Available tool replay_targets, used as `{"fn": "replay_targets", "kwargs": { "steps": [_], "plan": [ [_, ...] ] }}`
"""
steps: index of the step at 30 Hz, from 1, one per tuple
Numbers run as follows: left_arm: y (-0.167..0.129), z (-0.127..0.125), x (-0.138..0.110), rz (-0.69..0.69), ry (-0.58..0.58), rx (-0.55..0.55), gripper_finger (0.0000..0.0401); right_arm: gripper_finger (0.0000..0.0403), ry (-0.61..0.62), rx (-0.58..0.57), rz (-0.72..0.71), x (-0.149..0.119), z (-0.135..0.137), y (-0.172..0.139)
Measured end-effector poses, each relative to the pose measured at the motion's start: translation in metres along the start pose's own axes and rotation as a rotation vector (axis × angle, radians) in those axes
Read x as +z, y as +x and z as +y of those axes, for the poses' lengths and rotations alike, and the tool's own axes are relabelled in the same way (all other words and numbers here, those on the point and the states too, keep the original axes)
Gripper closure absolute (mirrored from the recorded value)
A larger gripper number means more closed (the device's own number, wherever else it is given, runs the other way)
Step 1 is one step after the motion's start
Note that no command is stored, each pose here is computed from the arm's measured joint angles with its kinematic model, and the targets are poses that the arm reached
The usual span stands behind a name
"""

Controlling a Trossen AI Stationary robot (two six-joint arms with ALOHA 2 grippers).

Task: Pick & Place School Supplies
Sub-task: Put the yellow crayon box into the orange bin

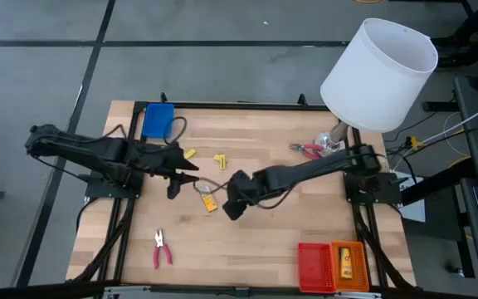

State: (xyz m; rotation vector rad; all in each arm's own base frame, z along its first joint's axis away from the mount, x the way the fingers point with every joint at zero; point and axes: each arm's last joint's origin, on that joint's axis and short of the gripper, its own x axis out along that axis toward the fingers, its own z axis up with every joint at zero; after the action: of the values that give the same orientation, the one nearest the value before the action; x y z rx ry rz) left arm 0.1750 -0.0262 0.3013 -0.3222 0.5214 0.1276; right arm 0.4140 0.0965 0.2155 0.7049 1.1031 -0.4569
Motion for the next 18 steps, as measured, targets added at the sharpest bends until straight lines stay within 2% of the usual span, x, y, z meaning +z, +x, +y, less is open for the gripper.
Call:
{"fn": "replay_targets", "kwargs": {
  "steps": [4,10,18],
  "plan": [
    [-0.012,0.0,-0.002,-0.018,-0.011,-0.003,0.0234,0.0219,-0.009,-0.097,0.034,-0.005,-0.006,0.025],
    [-0.017,0.001,-0.005,-0.002,-0.046,-0.001,0.0234,0.0196,0.002,-0.182,-0.101,-0.001,-0.009,0.028],
    [-0.017,0.0,-0.003,-0.021,-0.082,-0.013,0.0234,0.0161,0.118,-0.208,-0.118,0.016,-0.022,0.035]
  ]
}}
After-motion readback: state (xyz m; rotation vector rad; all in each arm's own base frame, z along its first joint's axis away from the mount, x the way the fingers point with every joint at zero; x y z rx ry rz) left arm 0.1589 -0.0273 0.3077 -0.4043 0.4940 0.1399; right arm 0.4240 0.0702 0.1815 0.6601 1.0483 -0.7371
